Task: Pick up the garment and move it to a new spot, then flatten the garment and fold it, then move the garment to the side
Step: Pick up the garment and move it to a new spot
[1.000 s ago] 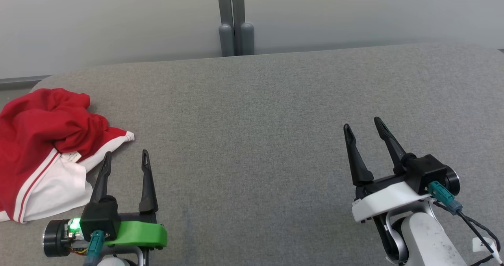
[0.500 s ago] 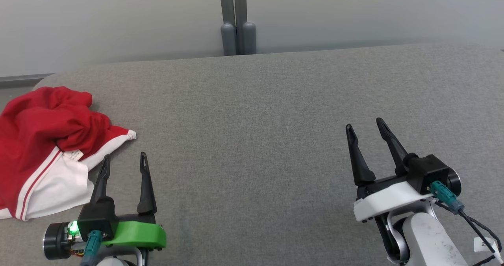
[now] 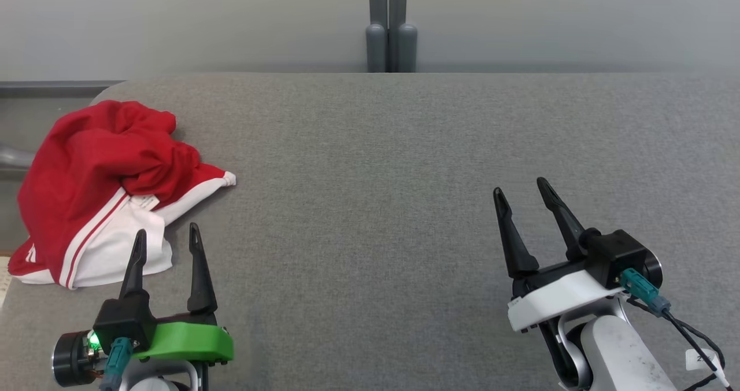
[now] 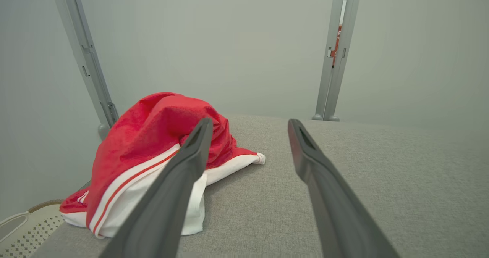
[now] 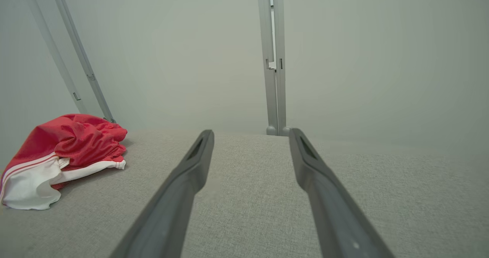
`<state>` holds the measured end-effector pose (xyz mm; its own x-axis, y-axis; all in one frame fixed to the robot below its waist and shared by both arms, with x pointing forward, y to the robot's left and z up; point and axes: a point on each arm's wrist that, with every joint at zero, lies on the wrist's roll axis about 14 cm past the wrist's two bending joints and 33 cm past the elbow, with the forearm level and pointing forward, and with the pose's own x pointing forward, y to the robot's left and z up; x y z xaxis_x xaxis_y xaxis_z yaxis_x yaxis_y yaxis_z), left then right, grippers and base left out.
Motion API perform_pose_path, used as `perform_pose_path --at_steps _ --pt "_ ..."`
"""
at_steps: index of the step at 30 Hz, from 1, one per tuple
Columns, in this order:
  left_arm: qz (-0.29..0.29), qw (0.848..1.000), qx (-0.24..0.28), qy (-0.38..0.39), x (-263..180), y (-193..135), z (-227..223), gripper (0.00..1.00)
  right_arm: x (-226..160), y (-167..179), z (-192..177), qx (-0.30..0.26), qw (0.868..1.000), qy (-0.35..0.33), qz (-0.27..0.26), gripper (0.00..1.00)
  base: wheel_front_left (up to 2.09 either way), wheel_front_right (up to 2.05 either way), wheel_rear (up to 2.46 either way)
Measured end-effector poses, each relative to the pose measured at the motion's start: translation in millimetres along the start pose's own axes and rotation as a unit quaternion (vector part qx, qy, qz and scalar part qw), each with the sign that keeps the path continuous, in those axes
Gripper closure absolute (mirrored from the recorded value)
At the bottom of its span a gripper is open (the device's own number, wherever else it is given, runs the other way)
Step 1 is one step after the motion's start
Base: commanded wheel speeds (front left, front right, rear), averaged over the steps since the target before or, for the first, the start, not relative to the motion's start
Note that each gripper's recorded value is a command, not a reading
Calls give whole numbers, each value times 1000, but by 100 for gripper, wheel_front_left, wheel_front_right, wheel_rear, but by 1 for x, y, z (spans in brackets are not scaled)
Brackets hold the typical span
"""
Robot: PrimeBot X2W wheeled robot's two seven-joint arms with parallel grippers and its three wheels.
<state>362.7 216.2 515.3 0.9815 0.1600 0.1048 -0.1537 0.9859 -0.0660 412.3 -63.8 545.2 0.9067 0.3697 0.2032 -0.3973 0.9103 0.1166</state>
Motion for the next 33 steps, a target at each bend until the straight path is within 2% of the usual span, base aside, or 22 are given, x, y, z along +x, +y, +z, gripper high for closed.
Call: perform_pose_path --at_steps 10,21,28,33 --pt "70 997 -1 9 -23 45 -2 0 17 40 -10 22 998 8 58 0 0 0 0" --pt "154 988 -3 14 -64 96 -1 0 31 92 -20 42 990 19 132 0 0 0 0" --pt "187 982 -1 11 -81 114 2 0 37 116 -25 51 985 24 165 0 0 0 0" --pt "187 982 -13 16 -84 115 -2 0 38 122 -28 54 983 27 173 0 0 0 0"
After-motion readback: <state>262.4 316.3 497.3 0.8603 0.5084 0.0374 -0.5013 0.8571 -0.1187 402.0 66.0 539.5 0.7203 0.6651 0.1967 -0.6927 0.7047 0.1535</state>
